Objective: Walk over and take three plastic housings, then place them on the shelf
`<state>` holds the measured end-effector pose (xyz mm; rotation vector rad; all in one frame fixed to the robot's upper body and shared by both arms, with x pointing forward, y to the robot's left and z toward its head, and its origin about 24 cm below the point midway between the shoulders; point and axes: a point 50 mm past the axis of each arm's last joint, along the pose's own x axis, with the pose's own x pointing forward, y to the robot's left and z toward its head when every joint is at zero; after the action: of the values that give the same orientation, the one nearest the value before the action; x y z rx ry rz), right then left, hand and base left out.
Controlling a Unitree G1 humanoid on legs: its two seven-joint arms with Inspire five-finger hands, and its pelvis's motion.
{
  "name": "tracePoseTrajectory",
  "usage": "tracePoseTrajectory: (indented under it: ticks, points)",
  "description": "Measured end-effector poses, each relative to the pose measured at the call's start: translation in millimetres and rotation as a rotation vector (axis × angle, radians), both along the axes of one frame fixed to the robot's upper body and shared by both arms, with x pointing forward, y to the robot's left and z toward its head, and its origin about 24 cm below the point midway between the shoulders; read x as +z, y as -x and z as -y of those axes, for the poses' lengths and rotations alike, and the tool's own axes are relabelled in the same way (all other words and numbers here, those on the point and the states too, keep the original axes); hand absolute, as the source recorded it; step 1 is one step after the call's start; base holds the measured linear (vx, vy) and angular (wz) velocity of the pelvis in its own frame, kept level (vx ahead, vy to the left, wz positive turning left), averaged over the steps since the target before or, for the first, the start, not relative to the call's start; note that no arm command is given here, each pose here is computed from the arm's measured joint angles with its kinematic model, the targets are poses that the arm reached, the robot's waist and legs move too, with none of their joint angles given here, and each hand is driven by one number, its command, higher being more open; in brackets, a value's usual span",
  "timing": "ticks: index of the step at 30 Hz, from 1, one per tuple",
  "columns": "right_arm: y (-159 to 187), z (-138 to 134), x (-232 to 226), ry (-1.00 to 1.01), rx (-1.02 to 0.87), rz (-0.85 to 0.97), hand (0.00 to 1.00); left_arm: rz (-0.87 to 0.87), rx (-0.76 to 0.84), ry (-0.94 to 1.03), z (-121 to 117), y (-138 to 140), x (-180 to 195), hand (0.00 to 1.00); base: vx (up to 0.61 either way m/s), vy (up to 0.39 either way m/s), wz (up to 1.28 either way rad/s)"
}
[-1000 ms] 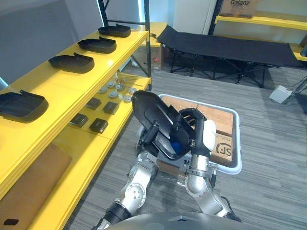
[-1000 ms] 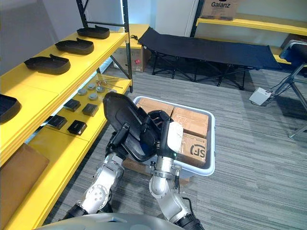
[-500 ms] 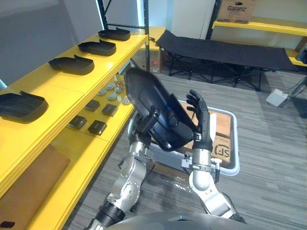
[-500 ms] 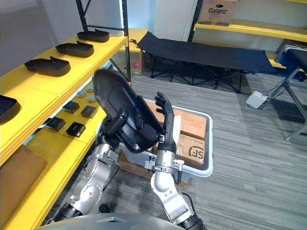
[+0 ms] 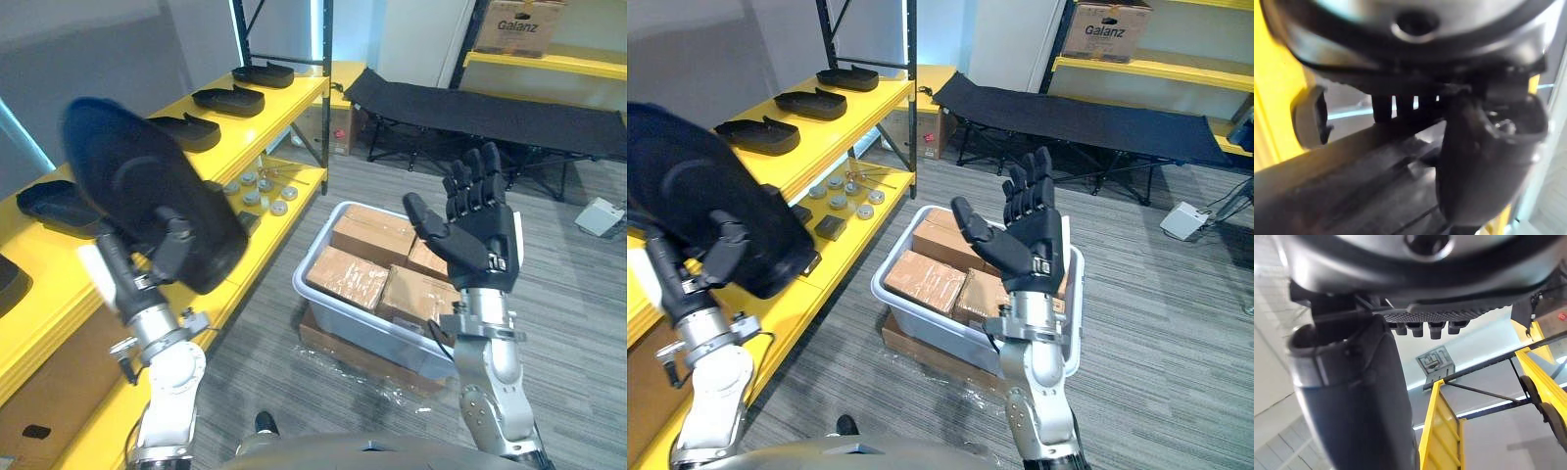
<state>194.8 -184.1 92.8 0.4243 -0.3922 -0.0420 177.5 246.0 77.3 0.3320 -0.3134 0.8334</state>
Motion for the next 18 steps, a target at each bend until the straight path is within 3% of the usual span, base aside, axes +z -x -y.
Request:
tracePoseTrajectory:
  ticks: [2,7,10,14,18]
  points:
    - [3.6,3.1,-7.4,0.004,0.009,-0.043,1.0,-0.001,0.001,0.015,-8.5,10.1,-2.2,0.0,0.03,0.036,0.06]
    - [9.7,8.2,-41.5,0.059,0.036,-0.234,1.0,-0.083,-0.297,0.119,-3.0,29.8,-4.6,0.0,0.03,0.024,0.13]
    - [4.9,-3.2,-43.6,0.072,0.139,-0.23,1.0,-0.113,-0.466,0.124,5.7,34.0,-0.9,0.0,0.02,-0.001,0.29]
    - [-22.0,-26.4,-40.0,0.214,0.286,-0.202,1.0,-0.094,-0.533,0.161,7.6,35.9,2.0,0.0,0.01,-0.018,0.37]
    - [-41.9,-44.4,-36.8,0.288,0.366,-0.186,1.0,-0.122,-0.486,0.183,2.3,45.9,-3.2,0.0,0.02,-0.033,0.42]
